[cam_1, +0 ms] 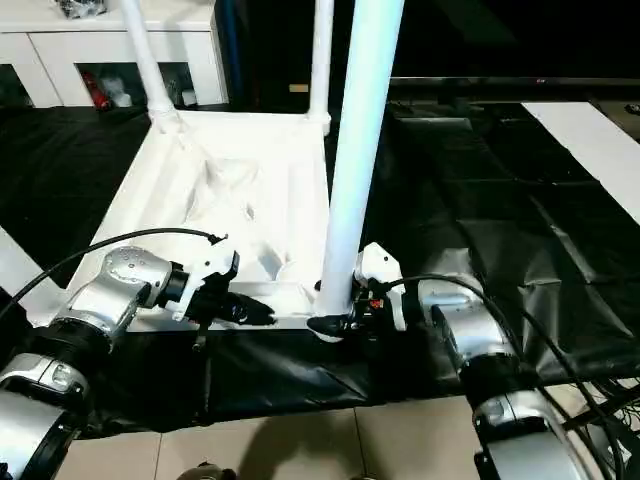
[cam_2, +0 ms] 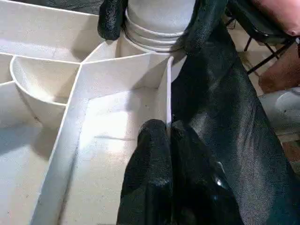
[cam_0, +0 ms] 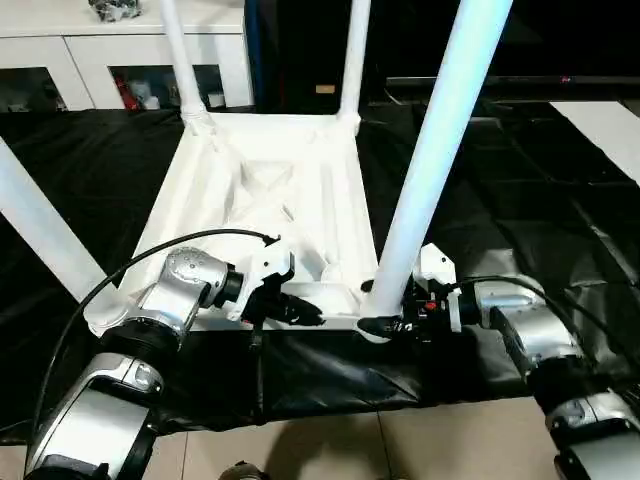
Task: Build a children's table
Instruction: Rotate leg to tighten
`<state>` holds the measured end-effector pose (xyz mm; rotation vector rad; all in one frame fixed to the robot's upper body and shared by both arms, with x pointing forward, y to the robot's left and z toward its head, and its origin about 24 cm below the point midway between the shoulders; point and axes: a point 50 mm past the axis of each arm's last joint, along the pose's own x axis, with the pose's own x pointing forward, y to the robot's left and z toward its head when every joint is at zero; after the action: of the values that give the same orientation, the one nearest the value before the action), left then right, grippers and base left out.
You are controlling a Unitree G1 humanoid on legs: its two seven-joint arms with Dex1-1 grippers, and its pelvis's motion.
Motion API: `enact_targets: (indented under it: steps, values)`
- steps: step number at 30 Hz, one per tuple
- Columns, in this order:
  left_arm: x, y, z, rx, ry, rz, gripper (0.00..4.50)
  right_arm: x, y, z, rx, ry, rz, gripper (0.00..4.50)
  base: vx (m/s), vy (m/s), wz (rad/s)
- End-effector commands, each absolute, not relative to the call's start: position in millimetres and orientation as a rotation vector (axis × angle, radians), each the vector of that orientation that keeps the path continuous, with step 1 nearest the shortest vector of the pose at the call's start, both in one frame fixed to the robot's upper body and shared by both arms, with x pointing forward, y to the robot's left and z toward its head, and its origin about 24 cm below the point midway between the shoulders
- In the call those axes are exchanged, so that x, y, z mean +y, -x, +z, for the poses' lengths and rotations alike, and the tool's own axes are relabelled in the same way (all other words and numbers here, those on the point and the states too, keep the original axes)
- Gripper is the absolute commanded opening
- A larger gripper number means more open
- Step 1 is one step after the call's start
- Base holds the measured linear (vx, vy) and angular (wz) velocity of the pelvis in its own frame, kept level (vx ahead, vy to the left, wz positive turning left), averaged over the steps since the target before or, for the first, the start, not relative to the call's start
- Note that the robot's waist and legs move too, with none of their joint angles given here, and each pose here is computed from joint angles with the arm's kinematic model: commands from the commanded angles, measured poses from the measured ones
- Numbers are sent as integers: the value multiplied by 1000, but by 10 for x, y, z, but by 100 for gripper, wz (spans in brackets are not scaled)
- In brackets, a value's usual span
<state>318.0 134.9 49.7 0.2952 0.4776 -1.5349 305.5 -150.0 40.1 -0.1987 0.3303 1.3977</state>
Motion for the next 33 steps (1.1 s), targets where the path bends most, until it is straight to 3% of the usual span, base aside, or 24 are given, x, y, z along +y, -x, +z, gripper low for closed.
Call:
enact_targets:
  steps: [1,6,9,11,12,14,19,23,24,28,29,31,33]
  values:
    - [1207,-3184,542,447,-280,-1602,0,-1403,-3029,367,367,204,1469,281,0,0,0]
    - [1194,-3191,523,453,-262,-1572,0,-1386,-3024,343,350,154,1414,272,0,0,0]
    - [1147,-3250,512,443,-249,-1475,0,-1353,-3075,330,303,108,1279,271,0,0,0]
    - [1038,-3330,493,426,-269,-1340,0,-1325,-3186,243,319,92,1021,270,0,0,0]
    - [1038,-3330,493,426,-269,-1340,0,-1325,-3186,243,319,92,1021,270,0,0,0]
    - [873,-3337,464,426,-240,-1289,0,-1258,-3253,172,324,55,824,270,0,0,0]
    - [599,-3345,457,410,-207,-1213,0,-1113,-3315,95,350,12,595,270,0,0,0]
    - [487,-3320,430,401,-250,-1204,0,-978,-3318,125,309,33,576,270,0,0,0]
    - [483,-3314,427,399,-251,-1206,0,-968,-3322,145,285,46,561,325,0,0,0]
    - [577,-3330,435,404,-277,-1202,0,-1059,-3355,214,235,22,538,347,0,0,0]
    - [598,-3332,436,405,-280,-1201,0,-1080,-3359,226,227,23,541,375,0,0,0]
    - [627,-3335,437,407,-284,-1202,0,-1104,-3357,240,218,15,558,383,0,0,0]
    - [757,-3330,434,416,-318,-1235,0,-1169,-3299,283,196,25,715,402,0,0,0]
